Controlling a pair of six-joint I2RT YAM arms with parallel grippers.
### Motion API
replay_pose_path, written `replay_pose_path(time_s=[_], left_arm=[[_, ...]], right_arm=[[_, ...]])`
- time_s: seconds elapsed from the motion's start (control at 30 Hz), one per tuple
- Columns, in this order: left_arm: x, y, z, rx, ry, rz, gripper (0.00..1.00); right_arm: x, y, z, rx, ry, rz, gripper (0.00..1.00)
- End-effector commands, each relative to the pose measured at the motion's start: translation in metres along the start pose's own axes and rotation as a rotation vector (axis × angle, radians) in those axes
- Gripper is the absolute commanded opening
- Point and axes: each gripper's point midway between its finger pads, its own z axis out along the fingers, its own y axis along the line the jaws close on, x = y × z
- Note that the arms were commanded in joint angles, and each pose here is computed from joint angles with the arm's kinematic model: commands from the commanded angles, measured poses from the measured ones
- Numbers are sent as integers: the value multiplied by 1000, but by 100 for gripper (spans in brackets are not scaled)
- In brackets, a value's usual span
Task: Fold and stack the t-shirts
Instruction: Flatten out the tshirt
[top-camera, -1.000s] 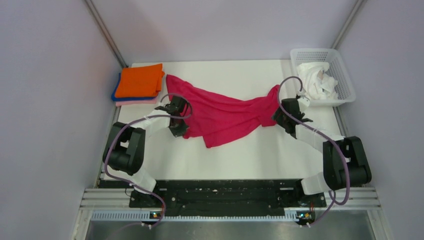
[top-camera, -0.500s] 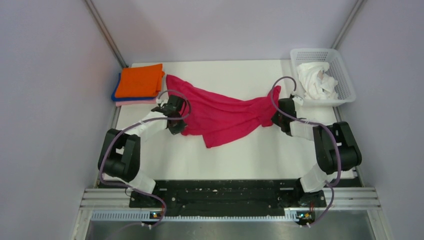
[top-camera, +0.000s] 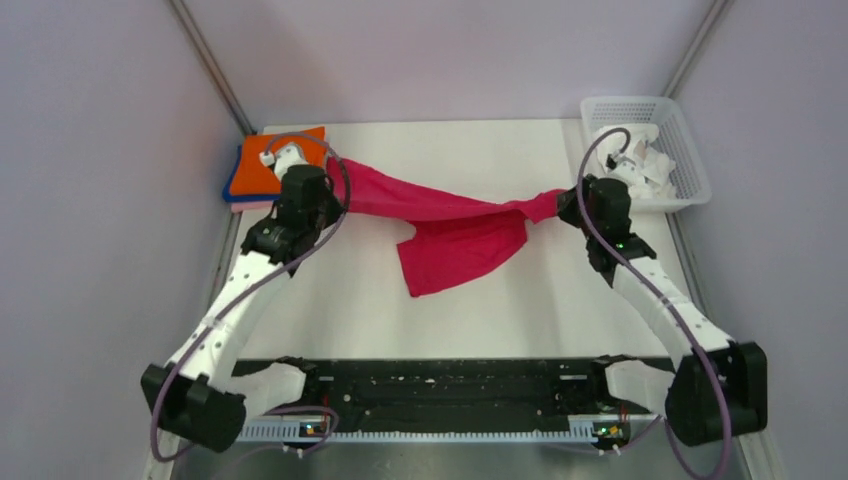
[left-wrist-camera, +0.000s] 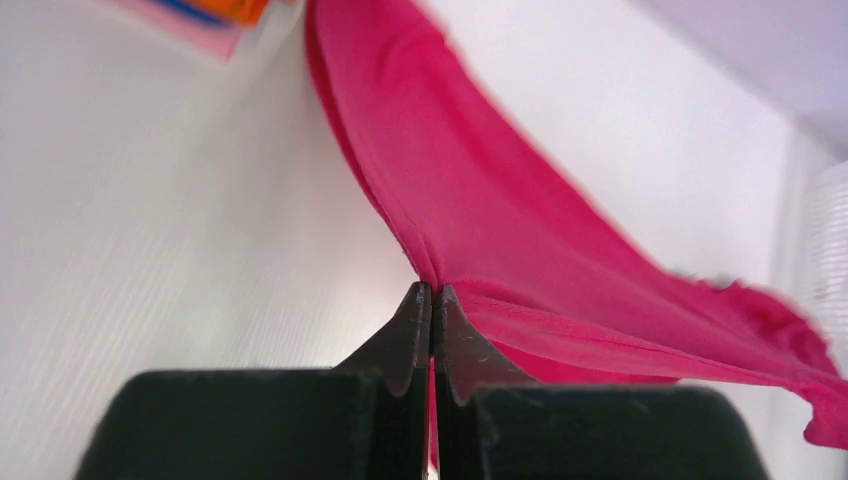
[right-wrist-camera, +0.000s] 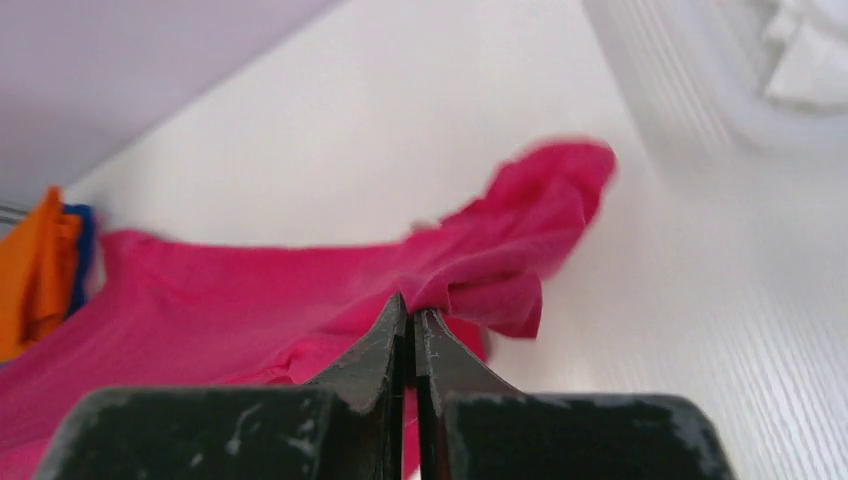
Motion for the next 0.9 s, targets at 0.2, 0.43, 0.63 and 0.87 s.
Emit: replay_pose_path(time_s=[0.2, 0.43, 0.63, 0.87], left_arm=[[-166, -59, -200, 465, -567, -78, 0], [-204, -57, -325, 688, -779, -78, 0], [-216, -53, -395, 812, -878, -55, 0], [-214, -51, -401, 828, -880, -58, 0]], right_arm=[[-183, 92, -188, -330, -463, -86, 0], [-255, 129, -336, -536, -743, -161, 0], [-276, 143, -409, -623, -810, -232, 0], [-282, 143, -438, -653, -871, -225, 0]])
